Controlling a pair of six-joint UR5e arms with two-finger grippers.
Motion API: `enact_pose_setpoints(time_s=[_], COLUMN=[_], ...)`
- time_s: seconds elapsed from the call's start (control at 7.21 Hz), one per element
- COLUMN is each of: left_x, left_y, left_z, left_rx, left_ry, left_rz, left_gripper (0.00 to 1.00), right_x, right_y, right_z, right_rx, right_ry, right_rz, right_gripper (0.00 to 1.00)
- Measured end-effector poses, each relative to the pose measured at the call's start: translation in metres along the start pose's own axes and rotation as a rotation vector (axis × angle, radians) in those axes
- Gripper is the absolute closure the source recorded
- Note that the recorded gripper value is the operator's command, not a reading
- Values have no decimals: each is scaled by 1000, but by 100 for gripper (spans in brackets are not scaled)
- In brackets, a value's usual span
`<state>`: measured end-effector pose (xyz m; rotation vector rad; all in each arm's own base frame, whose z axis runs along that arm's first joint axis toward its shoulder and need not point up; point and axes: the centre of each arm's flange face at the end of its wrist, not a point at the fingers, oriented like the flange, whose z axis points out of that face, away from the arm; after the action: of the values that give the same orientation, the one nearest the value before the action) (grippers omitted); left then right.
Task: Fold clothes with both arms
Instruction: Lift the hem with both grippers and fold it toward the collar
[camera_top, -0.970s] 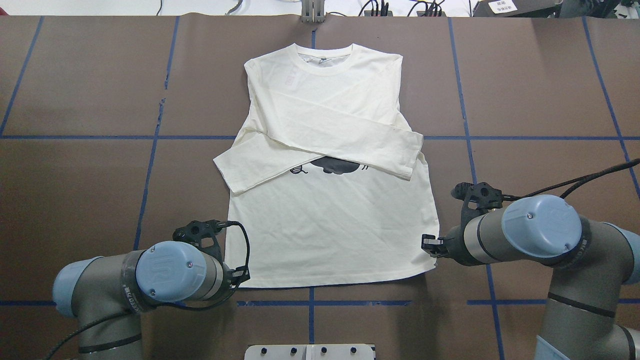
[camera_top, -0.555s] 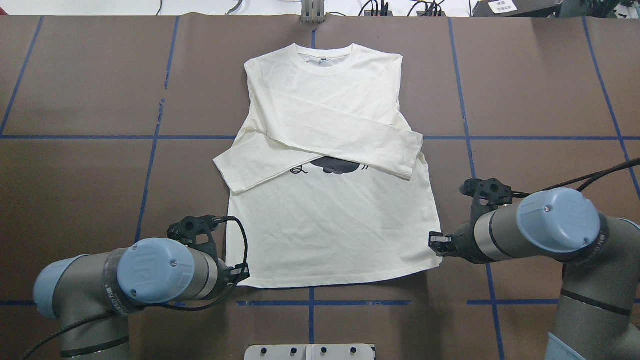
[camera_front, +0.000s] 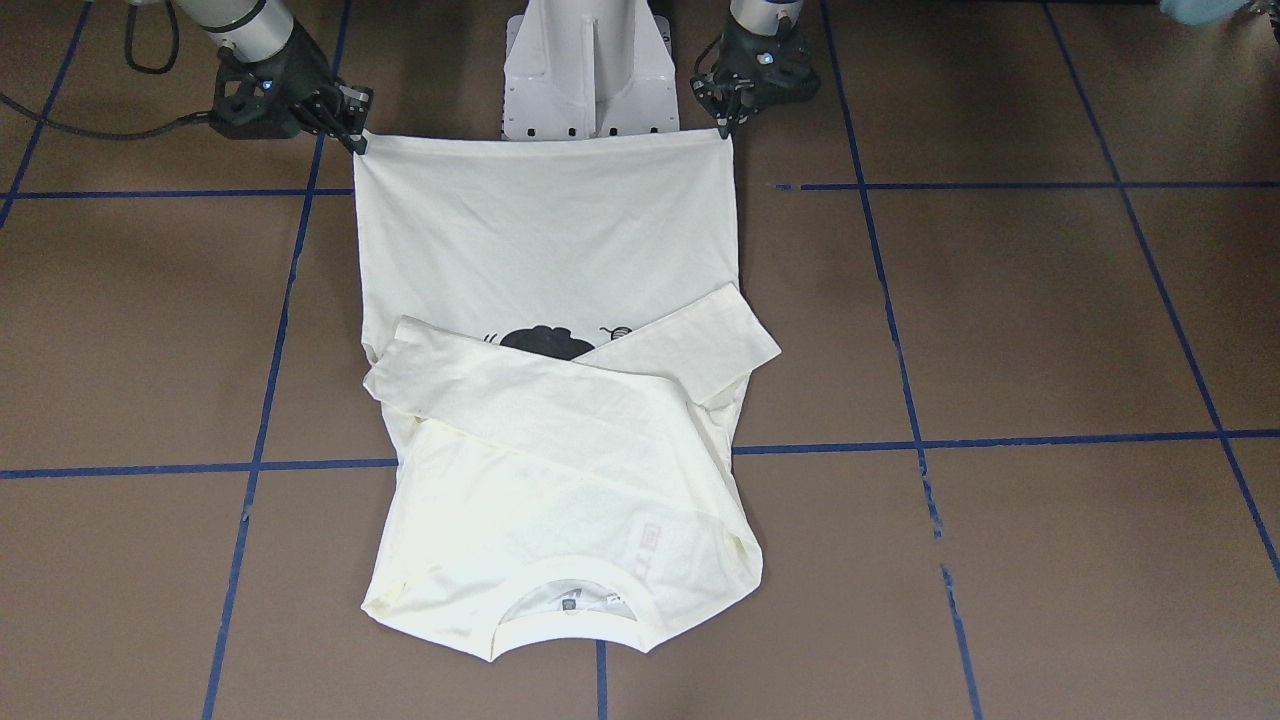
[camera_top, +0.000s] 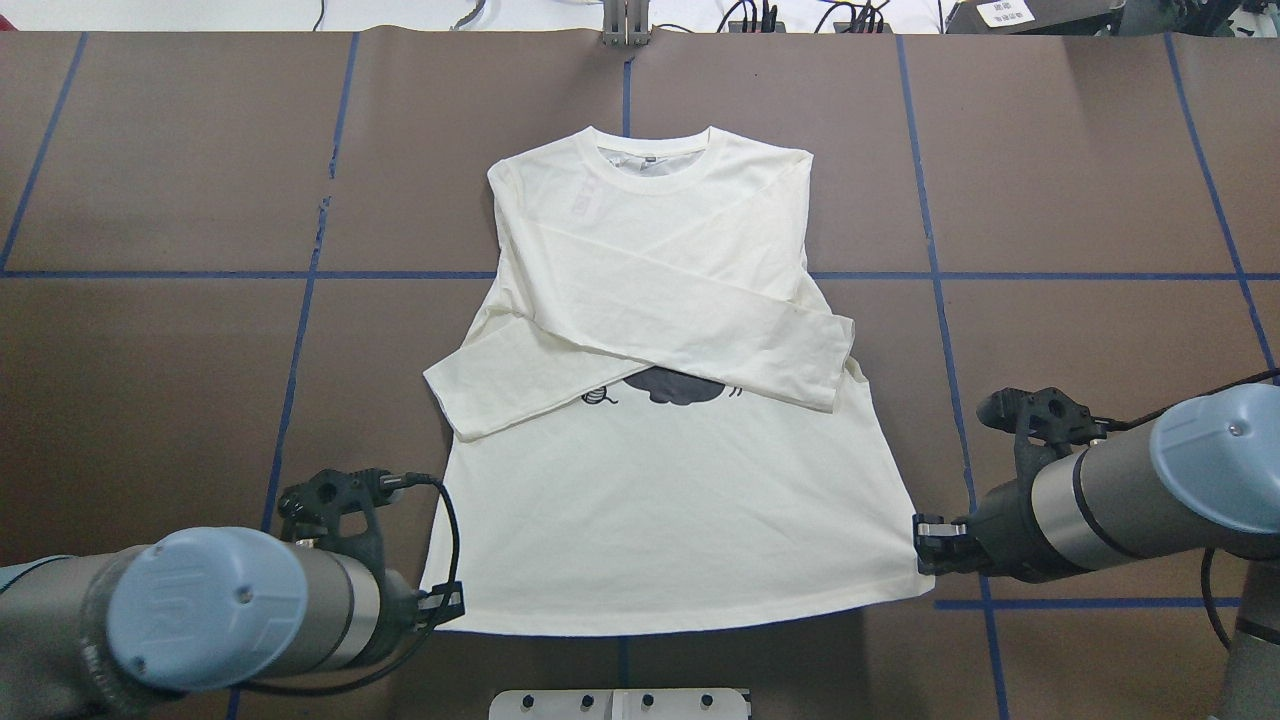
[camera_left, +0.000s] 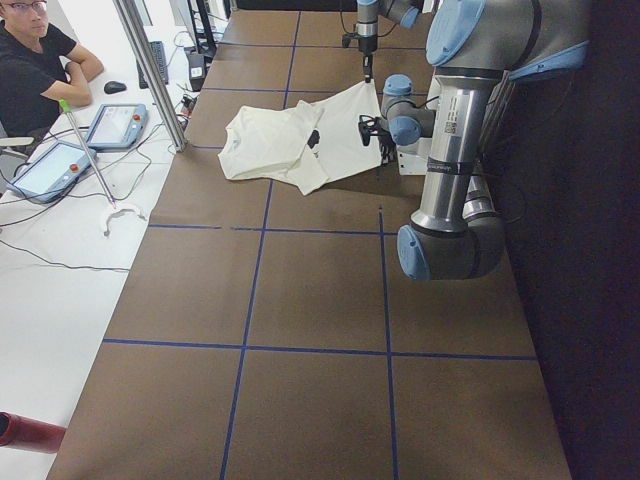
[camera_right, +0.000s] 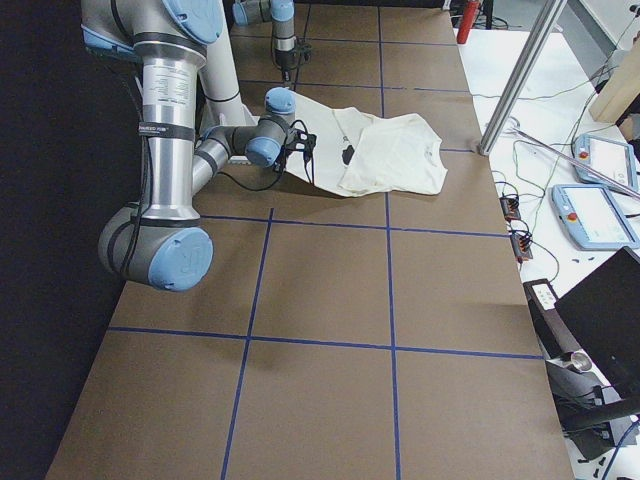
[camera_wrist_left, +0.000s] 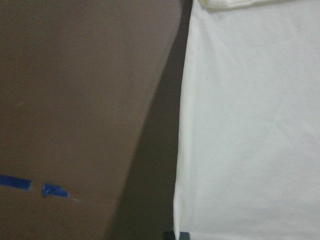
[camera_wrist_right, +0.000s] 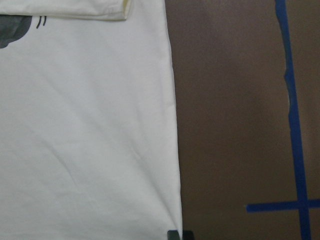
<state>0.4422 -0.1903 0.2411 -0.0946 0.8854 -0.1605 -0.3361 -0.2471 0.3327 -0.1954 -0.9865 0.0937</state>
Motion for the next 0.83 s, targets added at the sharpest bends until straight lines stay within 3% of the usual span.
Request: enact_pose_setpoints(time_s=[0.28, 0.42, 0.69, 0.83], left_x=[-7, -4, 6, 7], left_y=[44, 52, 45, 23], left_z=[-36, -42, -45, -50], left_rx=[-74, -90, -76, -41], left_ry=[17, 27, 46, 54], left_rz=[56, 67, 68, 61], left_gripper=[100, 100, 100, 100], right_x=[-3, -5, -17, -26], right_y=[26, 29, 17, -8], right_z=[-13, -13, -9, -8], right_rx=[-97, -110, -88, -46], right_ry=[-49, -59, -81, -99], right_rz=[-39, -48, -53, -40], right_gripper=[100, 100, 100, 100])
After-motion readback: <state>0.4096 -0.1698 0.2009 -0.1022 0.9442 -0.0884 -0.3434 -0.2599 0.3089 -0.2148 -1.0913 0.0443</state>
